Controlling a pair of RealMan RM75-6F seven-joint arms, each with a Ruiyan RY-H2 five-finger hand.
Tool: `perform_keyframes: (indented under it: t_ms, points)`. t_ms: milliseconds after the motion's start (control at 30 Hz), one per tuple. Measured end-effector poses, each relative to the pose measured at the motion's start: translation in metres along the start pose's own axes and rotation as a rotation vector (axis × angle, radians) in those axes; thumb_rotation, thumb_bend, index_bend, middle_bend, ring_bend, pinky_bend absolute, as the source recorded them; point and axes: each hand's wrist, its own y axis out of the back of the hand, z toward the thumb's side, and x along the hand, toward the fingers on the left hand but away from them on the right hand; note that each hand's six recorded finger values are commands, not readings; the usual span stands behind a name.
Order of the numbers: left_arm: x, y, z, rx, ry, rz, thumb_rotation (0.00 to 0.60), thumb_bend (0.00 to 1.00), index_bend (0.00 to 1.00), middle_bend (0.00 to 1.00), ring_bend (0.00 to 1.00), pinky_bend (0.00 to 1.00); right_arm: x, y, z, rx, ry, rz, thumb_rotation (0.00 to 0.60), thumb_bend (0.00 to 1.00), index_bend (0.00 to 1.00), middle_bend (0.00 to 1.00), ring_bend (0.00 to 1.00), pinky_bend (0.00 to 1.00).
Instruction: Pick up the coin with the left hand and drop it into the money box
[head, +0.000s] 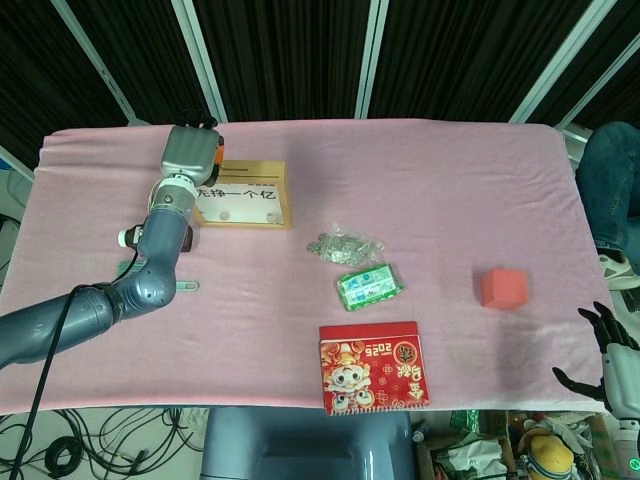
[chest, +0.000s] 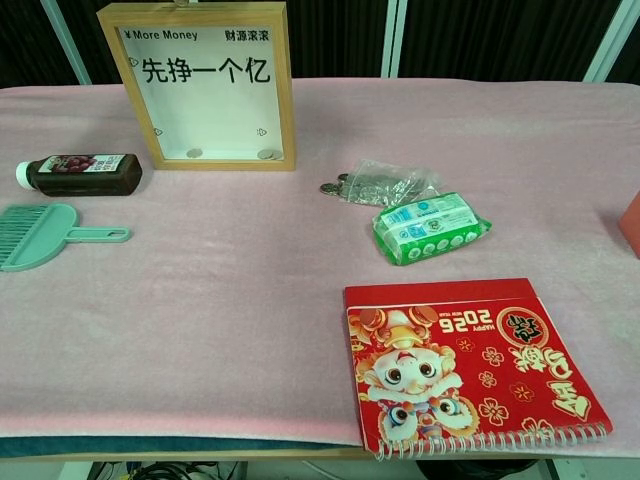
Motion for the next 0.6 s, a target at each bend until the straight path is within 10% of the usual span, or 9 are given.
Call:
perform_keyframes:
  t_ms: [600]
  points:
    - [0.0017,-0.0058,-0.0003,0.019,0.007,-0.010,0.600,0.46,0.60,0.13,0.00,0.03,-0.0003,0.0005,-0.0003,-0.003,-0.002,-0.001,0.600,0.09,0.16,0.03,0.11,0.20]
